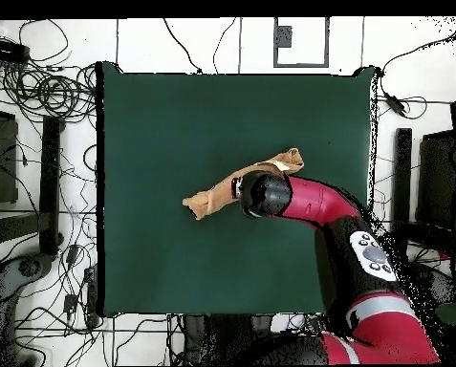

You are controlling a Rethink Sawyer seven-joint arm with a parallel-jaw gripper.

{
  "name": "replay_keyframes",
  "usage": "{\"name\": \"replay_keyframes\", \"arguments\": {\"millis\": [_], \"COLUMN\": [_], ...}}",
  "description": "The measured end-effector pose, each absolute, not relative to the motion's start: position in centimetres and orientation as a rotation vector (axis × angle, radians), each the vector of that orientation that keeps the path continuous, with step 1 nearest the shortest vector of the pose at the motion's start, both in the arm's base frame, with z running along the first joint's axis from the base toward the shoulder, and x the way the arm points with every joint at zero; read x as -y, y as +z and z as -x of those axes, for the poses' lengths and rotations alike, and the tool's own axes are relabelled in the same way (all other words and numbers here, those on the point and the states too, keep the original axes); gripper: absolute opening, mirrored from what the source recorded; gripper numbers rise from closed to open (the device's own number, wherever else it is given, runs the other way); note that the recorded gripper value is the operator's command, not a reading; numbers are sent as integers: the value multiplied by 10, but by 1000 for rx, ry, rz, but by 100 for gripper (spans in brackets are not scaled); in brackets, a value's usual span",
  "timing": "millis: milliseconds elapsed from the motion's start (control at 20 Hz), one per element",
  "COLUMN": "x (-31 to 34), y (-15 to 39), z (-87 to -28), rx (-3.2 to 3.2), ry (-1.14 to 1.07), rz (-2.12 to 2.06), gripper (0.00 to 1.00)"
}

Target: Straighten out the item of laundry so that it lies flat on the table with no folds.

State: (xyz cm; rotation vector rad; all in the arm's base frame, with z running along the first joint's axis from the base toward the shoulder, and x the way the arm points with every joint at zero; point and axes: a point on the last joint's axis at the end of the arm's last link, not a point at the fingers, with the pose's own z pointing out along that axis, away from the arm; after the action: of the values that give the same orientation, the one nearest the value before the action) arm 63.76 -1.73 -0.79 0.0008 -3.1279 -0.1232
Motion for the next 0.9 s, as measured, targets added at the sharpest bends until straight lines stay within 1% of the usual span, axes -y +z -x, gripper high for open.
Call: {"name": "replay_keyframes", "arguments": {"millis": [300,350,900], "x": [14,14,10], "y": [-10,-10,-9], "z": [-644,-645,-645], "rx": [3092,3089,3089], "ry": [-146,-151,-149], "rz": [45,61,79], "gripper": [100,0,0]}}
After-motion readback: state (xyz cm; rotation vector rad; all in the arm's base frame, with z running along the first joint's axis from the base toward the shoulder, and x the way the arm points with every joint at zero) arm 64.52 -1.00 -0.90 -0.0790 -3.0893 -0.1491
